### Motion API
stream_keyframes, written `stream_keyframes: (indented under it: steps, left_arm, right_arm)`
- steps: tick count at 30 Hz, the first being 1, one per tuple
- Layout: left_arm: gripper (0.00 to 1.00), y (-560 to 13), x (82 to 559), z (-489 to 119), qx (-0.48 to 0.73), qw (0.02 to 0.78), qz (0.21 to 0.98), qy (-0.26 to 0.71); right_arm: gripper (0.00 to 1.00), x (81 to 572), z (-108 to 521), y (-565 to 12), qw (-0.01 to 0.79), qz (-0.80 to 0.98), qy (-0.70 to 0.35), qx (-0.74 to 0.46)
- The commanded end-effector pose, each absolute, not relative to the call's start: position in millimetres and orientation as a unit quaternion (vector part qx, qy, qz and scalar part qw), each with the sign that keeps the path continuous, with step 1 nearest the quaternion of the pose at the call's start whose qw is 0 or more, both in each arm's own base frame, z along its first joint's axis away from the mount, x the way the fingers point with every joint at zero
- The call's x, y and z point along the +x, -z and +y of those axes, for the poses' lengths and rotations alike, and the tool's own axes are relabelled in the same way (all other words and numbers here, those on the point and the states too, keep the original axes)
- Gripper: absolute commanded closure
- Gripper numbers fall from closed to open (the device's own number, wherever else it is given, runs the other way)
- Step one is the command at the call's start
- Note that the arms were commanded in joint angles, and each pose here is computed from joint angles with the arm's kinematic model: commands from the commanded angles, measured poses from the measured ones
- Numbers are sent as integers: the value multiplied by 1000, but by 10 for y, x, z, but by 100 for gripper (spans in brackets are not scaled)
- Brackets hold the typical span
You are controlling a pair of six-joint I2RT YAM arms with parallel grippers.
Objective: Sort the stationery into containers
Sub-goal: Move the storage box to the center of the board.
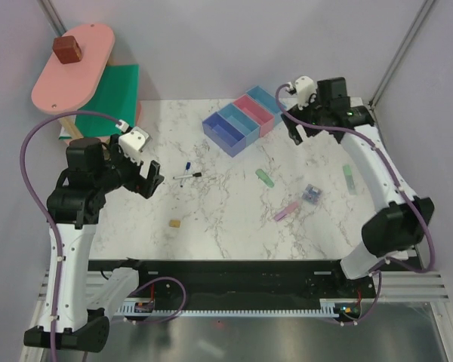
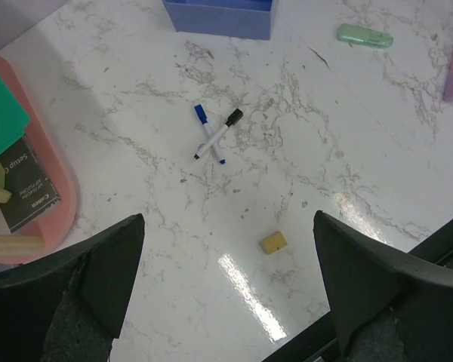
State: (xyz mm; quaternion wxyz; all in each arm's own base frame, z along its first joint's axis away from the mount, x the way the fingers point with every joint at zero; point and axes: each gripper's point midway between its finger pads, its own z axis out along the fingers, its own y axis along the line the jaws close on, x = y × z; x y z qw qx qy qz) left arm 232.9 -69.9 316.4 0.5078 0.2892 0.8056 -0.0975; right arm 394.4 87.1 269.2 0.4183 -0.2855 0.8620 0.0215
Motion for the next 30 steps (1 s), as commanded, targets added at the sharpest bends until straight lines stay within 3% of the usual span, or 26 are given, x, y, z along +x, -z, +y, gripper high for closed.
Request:
stream_keyframes:
  steps: [1, 6, 10, 13, 24, 30]
  left_arm:
    - [0, -3219, 2476, -715, 338, 518, 782, 79]
    - [0, -3153, 2612, -666, 353, 503, 787, 61]
    - [0, -3119, 2688, -648, 357, 495, 791, 55]
    - [0, -3101, 2701, -640, 361, 492, 791, 50]
    - [0, -3070, 2714, -617, 342, 487, 802, 52]
    - [0, -3037, 2673, -610, 334, 480, 809, 56]
  right_arm:
    - [2, 4662, 1436, -2895, 488, 820, -45, -296]
    - [9, 5381, 2120, -2535, 490, 811, -84, -310]
    - [22, 5859, 2404, -2238, 502, 806, -98, -297]
    - [22, 6128, 2576, -1842, 503, 803, -96, -304]
    - [30, 6318, 2643, -1128, 494, 803, -83, -323]
    - [54, 6207, 2550, -810, 464, 802, -56, -373]
